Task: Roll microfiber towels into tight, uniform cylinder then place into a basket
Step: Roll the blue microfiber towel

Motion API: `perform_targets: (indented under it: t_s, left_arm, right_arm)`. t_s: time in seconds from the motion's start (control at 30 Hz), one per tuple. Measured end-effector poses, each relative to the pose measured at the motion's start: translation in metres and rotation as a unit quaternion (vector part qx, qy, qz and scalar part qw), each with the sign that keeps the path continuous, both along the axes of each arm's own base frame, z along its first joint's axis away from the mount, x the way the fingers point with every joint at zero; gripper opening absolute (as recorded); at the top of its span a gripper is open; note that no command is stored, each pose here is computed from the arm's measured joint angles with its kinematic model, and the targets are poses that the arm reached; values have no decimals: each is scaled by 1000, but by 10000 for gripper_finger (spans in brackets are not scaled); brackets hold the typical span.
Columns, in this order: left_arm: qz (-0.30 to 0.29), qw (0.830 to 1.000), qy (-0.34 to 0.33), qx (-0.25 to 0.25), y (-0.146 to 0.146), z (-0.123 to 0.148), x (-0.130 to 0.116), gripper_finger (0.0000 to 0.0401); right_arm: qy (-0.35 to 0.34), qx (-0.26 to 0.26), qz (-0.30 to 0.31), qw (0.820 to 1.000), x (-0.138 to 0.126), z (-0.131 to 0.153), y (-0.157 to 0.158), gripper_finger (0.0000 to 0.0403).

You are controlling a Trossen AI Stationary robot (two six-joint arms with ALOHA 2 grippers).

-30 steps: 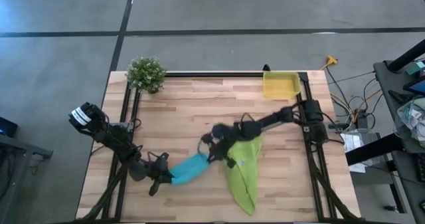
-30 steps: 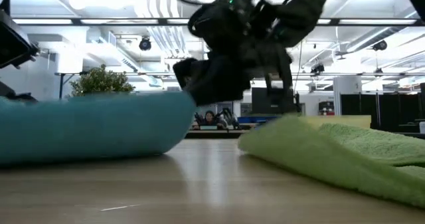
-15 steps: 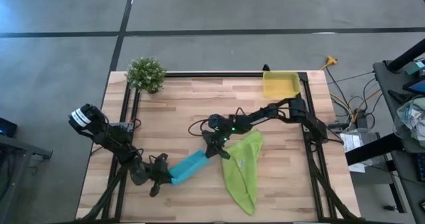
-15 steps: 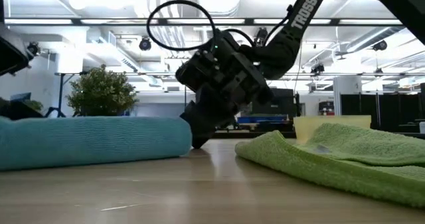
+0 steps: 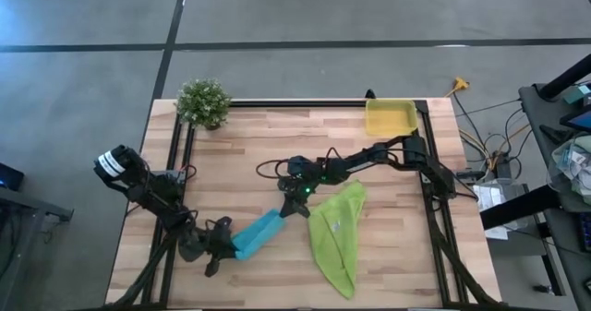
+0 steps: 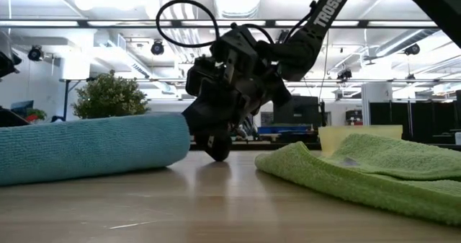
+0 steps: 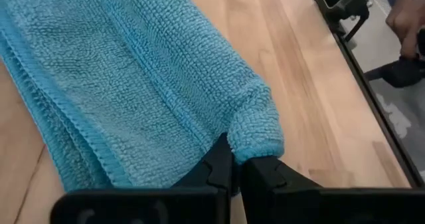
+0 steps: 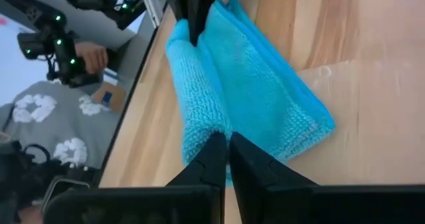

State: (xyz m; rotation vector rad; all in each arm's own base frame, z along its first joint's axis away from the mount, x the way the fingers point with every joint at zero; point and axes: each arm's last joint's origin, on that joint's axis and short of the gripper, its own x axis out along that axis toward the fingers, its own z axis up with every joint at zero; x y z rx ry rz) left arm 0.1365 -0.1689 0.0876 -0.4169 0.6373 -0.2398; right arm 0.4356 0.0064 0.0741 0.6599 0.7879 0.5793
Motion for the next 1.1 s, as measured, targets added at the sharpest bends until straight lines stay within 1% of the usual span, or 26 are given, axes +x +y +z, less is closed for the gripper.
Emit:
perform_targets:
  t_s: [0.1,0.17,0.23,0.33,0.5,0.6,0.7,0.83,0.9,0.97,1.1]
  left_arm:
    - [-7,1000,-4,17,0,-1,-1,2]
    - [-12,1000,-7,25,0,-1,-1,14]
    - [-16,999,-8,28,-1,0,-1,34]
    - [-33,998,-18,45,-4,1,-2,72]
    - [-80,991,-49,99,-5,6,-4,129]
    - [-94,986,-63,123,-4,9,-4,148]
    - [-95,984,-57,139,-3,8,-5,155]
    - [-96,983,-56,144,-2,11,-7,155]
    - [-95,984,-59,141,-1,14,-8,156]
    - [-91,986,-65,124,-2,19,-9,156]
    - [-107,987,-83,91,-5,33,-15,156]
  right_arm:
    - [6,-11,-17,1000,0,-1,2,12]
    - [8,-16,-26,1000,1,-1,2,12]
    - [11,-16,-30,999,1,-1,3,12]
    - [12,-25,-40,999,1,-2,4,12]
    - [13,-29,-44,998,1,-2,7,12]
    - [14,-32,-48,998,1,-2,9,12]
    - [14,-48,-60,997,2,-2,12,11]
    - [10,-81,-73,994,2,-4,14,11]
    - [10,-85,-73,994,1,-5,13,11]
    - [10,-86,-72,994,1,-5,14,12]
    - [10,-87,-72,994,1,-5,14,12]
